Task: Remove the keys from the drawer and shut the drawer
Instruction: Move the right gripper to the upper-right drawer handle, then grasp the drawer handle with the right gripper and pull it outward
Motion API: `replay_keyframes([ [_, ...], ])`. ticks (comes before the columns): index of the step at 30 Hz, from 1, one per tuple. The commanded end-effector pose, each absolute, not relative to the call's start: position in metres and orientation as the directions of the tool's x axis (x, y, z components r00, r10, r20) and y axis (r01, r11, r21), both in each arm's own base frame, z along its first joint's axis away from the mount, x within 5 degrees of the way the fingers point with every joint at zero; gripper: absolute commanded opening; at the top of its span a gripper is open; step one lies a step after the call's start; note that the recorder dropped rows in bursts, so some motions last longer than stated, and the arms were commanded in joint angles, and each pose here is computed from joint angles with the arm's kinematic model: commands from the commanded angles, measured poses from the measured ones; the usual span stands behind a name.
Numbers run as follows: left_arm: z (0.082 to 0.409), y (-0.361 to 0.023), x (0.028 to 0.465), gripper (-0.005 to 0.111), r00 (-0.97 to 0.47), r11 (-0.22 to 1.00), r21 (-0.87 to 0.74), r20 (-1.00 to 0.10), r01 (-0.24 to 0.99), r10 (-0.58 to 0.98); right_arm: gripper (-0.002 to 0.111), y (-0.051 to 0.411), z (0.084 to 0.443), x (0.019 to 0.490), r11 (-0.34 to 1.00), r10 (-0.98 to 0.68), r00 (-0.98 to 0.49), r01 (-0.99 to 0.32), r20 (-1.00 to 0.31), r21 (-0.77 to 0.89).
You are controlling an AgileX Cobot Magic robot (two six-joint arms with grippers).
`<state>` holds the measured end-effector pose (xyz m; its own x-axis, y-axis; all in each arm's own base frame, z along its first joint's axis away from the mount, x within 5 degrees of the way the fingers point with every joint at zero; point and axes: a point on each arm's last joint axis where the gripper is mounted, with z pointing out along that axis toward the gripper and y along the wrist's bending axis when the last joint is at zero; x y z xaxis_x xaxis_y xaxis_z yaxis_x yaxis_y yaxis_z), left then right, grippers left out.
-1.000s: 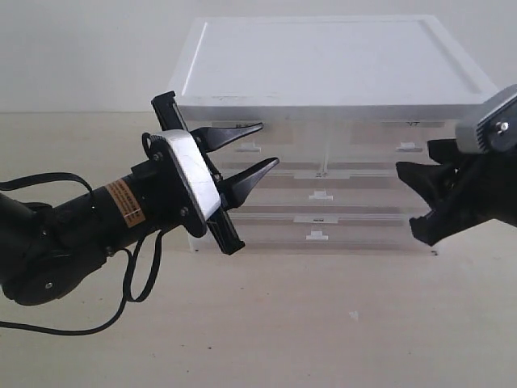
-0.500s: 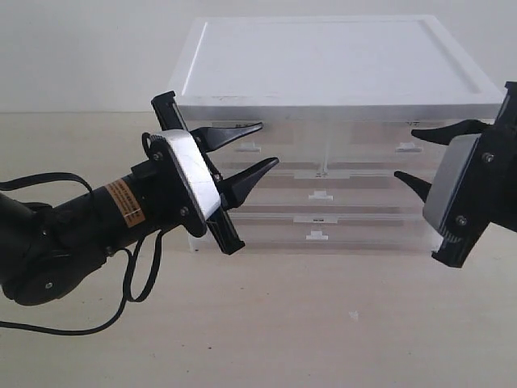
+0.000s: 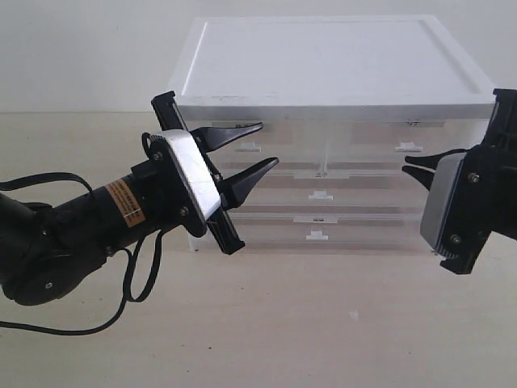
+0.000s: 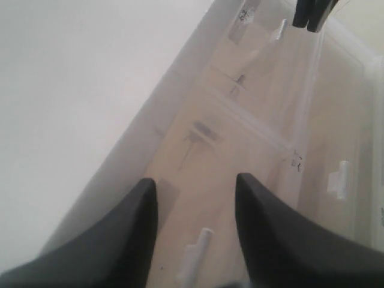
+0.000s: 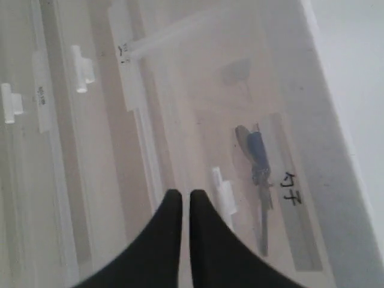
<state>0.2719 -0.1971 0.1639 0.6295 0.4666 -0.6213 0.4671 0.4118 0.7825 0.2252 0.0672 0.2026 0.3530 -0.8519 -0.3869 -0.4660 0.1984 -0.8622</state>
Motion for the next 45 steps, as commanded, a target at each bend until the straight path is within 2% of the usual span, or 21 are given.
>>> replay_keyframes([
  [1, 0.166, -0.196, 0.276, 0.039, 0.611, 0.448, 0.77, -0.636, 0.455, 0.472, 0.001, 0.066, 0.198, 0.23, 0.178, -0.864, 0.352, -0.457, -0.361, -0.872],
  [6, 0.166, -0.196, 0.276, 0.039, 0.611, 0.448, 0.77, -0.636, 0.455, 0.472, 0.001, 0.075, 0.198, 0.226, 0.147, -0.842, 0.408, -0.456, -0.353, -0.878],
  [9, 0.166, -0.196, 0.276, 0.039, 0.611, 0.448, 0.77, -0.636, 0.455, 0.472, 0.004, 0.089, 0.197, 0.221, 0.162, -0.815, 0.429, -0.478, -0.39, -0.863],
  [11, 0.166, -0.196, 0.276, 0.039, 0.611, 0.448, 0.77, -0.636, 0.455, 0.472, 0.019, 0.09, 0.198, 0.222, 0.189, -0.83, 0.395, -0.463, -0.393, -0.866],
  [14, 0.166, -0.196, 0.276, 0.039, 0.611, 0.448, 0.77, -0.636, 0.455, 0.472, 0.054, 0.083, 0.2, 0.227, 0.22, -0.871, 0.325, -0.41, -0.367, -0.885],
  [15, 0.166, -0.196, 0.276, 0.039, 0.61, 0.449, 0.769, -0.636, 0.455, 0.472, 0.061, 0.082, 0.2, 0.228, 0.212, -0.878, 0.322, -0.403, -0.355, -0.89],
  [16, 0.166, -0.196, 0.276, 0.039, 0.61, 0.449, 0.769, -0.636, 0.455, 0.472, 0.06, 0.082, 0.2, 0.228, 0.202, -0.88, 0.326, -0.401, -0.345, -0.893],
  [22, 0.166, -0.196, 0.276, 0.039, 0.61, 0.449, 0.769, -0.636, 0.455, 0.472, 0.036, 0.08, 0.2, 0.229, 0.198, -0.893, 0.307, -0.387, -0.329, -0.9],
  [26, 0.166, -0.196, 0.276, 0.039, 0.61, 0.449, 0.769, -0.636, 0.455, 0.472, 0.027, 0.076, 0.202, 0.231, 0.156, -0.917, 0.297, -0.344, -0.265, -0.926],
  [39, 0.166, -0.196, 0.276, 0.039, 0.61, 0.449, 0.769, -0.636, 0.455, 0.472, 0.026, 0.076, 0.192, 0.24, 0.113, -0.932, 0.298, -0.296, -0.204, -0.949],
  [40, 0.166, -0.196, 0.276, 0.039, 0.61, 0.449, 0.769, -0.636, 0.455, 0.472, 0.024, 0.075, 0.191, 0.242, 0.107, -0.938, 0.289, -0.281, -0.19, -0.954],
  [43, 0.166, -0.196, 0.276, 0.039, 0.604, 0.456, 0.76, -0.647, 0.463, 0.466, 0.0, 0.07, 0.192, 0.245, 0.139, -0.953, 0.23, -0.246, -0.197, -0.959],
  [45, 0.166, -0.196, 0.276, 0.039, 0.602, 0.457, 0.759, -0.648, 0.463, 0.466, 0.0, 0.07, 0.192, 0.244, 0.131, -0.953, 0.234, -0.257, -0.193, -0.957],
])
